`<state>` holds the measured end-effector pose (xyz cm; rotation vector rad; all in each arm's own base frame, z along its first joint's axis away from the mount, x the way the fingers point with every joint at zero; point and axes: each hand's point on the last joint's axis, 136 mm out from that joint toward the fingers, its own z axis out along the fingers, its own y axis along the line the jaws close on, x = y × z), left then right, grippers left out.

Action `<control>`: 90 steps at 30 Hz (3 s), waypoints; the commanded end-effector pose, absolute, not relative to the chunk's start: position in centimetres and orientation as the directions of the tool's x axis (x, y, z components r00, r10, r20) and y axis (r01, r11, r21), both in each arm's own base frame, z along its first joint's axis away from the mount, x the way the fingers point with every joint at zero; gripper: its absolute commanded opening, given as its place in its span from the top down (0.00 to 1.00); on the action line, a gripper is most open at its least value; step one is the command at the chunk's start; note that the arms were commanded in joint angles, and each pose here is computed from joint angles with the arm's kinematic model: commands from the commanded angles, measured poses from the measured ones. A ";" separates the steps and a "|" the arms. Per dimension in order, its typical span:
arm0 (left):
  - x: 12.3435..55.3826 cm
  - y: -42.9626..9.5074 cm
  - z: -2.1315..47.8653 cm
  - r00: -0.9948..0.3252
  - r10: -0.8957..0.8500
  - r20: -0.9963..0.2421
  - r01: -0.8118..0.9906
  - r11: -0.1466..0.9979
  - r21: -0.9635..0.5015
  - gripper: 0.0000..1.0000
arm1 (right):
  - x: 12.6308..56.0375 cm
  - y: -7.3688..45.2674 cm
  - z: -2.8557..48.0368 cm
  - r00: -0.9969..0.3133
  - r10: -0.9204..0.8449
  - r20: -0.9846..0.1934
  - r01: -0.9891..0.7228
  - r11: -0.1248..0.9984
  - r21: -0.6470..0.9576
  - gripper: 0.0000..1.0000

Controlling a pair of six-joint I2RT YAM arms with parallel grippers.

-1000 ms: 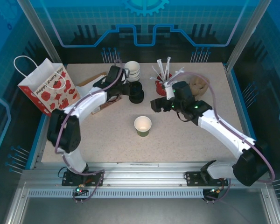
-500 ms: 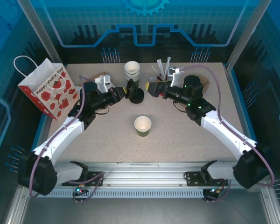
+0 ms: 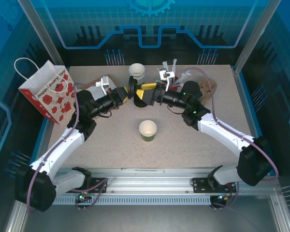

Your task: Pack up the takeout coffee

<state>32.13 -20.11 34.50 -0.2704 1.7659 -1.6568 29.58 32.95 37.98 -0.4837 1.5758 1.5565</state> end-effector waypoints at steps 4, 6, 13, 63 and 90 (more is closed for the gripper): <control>30.7 -20.3 36.6 -0.749 -0.569 -0.340 0.353 0.092 -0.931 0.87 | 28.7 34.4 40.5 -0.522 0.286 -0.803 -0.822 0.083 0.564 0.00; 30.6 -20.3 36.7 -0.750 -0.569 -0.338 0.354 0.086 -0.931 0.87 | 28.8 34.6 40.6 -0.525 0.288 -0.801 -0.820 0.080 0.566 0.00; 30.3 -20.5 36.9 -0.752 -0.560 -0.347 0.365 0.084 -0.927 0.87 | 28.8 35.0 40.7 -0.507 0.279 -0.816 -0.825 0.115 0.553 0.00; 30.9 -20.8 33.7 -0.751 -0.554 -0.359 0.323 0.167 -0.932 0.61 | 32.1 31.2 37.4 -0.560 0.298 -0.773 -0.699 0.332 0.634 0.35; 31.2 -12.0 20.7 -0.674 -0.343 -0.654 0.100 0.835 -0.541 0.33 | 25.3 27.6 18.7 -0.616 -0.615 -0.493 -0.714 0.700 0.018 0.38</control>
